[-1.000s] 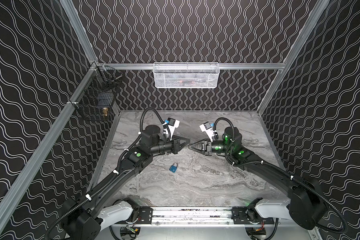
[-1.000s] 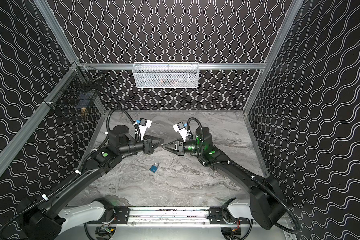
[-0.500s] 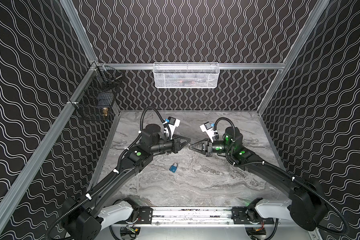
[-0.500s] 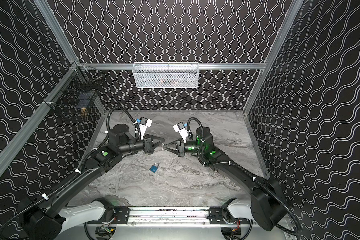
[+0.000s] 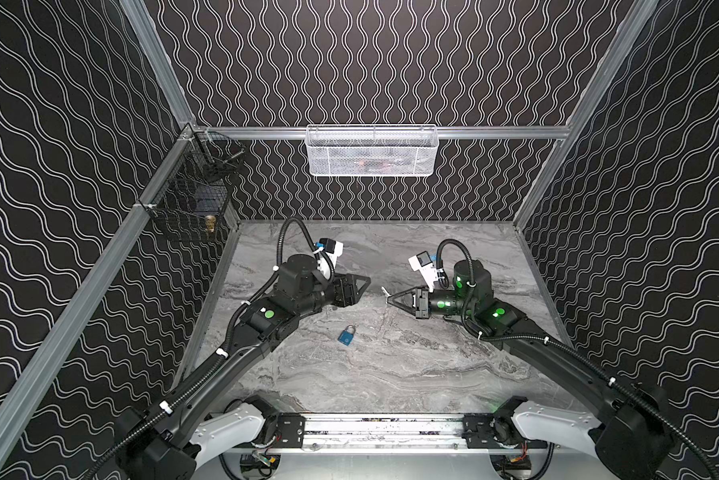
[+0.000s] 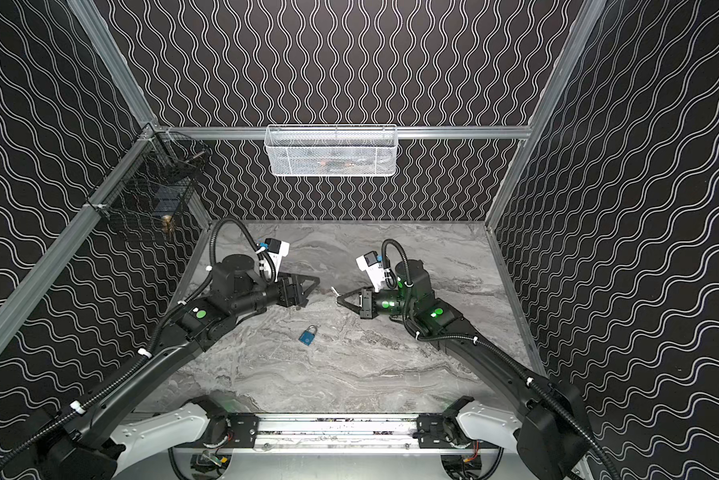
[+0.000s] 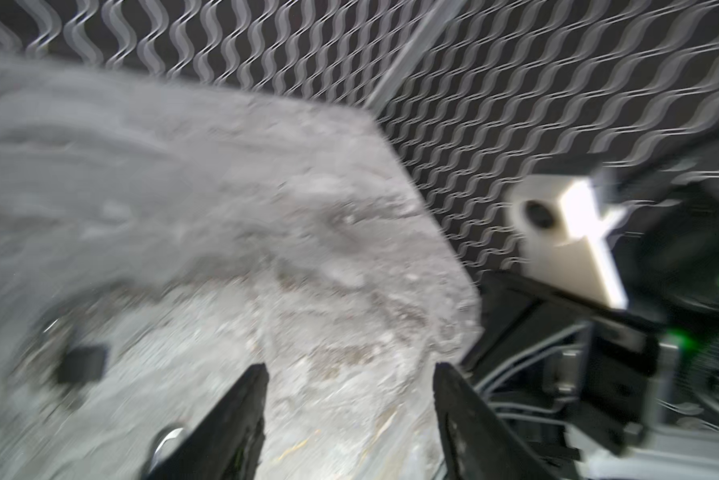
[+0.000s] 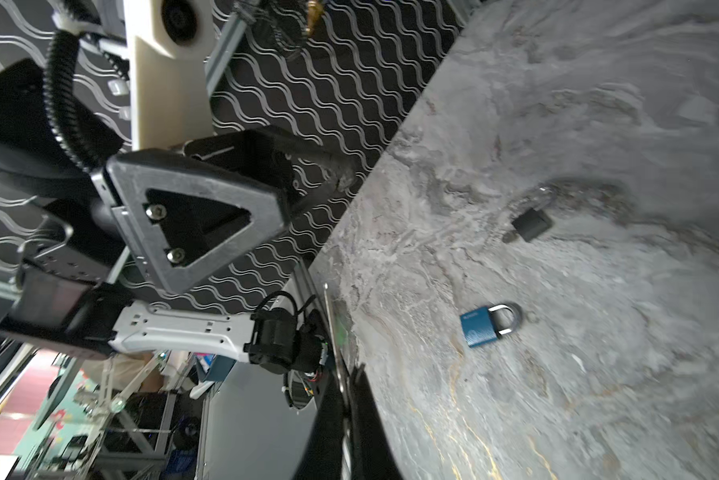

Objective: Unlock with the key
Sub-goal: 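Lower the left gripper over the blue padlock while the right arm lowers the key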

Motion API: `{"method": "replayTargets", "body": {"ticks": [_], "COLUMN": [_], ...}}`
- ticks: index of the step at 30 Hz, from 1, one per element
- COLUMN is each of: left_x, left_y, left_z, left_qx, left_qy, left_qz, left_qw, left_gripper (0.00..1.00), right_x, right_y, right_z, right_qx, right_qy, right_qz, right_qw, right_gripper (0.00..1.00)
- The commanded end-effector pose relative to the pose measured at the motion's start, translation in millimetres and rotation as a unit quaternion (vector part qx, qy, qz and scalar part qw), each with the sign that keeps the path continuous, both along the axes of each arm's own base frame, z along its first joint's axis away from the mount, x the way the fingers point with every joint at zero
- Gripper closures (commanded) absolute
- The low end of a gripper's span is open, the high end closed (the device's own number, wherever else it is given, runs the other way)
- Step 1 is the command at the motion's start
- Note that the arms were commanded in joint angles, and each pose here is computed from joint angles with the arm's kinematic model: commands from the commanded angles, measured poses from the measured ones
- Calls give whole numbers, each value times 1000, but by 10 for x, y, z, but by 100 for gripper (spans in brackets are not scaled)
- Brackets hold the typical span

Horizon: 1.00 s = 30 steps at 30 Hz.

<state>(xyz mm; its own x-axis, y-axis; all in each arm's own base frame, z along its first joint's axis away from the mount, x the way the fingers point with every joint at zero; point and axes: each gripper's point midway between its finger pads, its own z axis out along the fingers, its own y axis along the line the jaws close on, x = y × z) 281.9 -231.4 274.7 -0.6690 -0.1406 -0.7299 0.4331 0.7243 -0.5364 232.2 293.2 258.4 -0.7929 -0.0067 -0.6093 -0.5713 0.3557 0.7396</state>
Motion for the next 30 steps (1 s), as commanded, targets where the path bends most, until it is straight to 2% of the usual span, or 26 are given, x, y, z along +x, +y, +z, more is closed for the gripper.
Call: {"method": "replayTargets", "body": {"ticks": [1,8,12,21,30], "left_x": [20,-68,-93,-63,-135], "left_y": [247,410,398,296,174], "left_z": [-476,-1317,-1643,-2090,-2378], "left_qx": [76,188,216,270,312], "left_qy": [63,166,193,219,244], "left_qz": [56,69,72,58,40], "left_qw": [993,965,954,936,917], "left_gripper": [31,26,26,24,24], "right_x": [33,-62,-141,-243,-222], "right_y": [-125,-206,-219,-176,-257], "right_z": [-313,-713,-884,-1140,-1170], "right_qx": [-47,-52,-51,-68,-80], "right_qy": [47,105,131,182,173], "right_qz": [-47,-88,-104,-111,-131], "right_qw": [997,989,985,975,973], "right_gripper": [100,100,100,100,100]}}
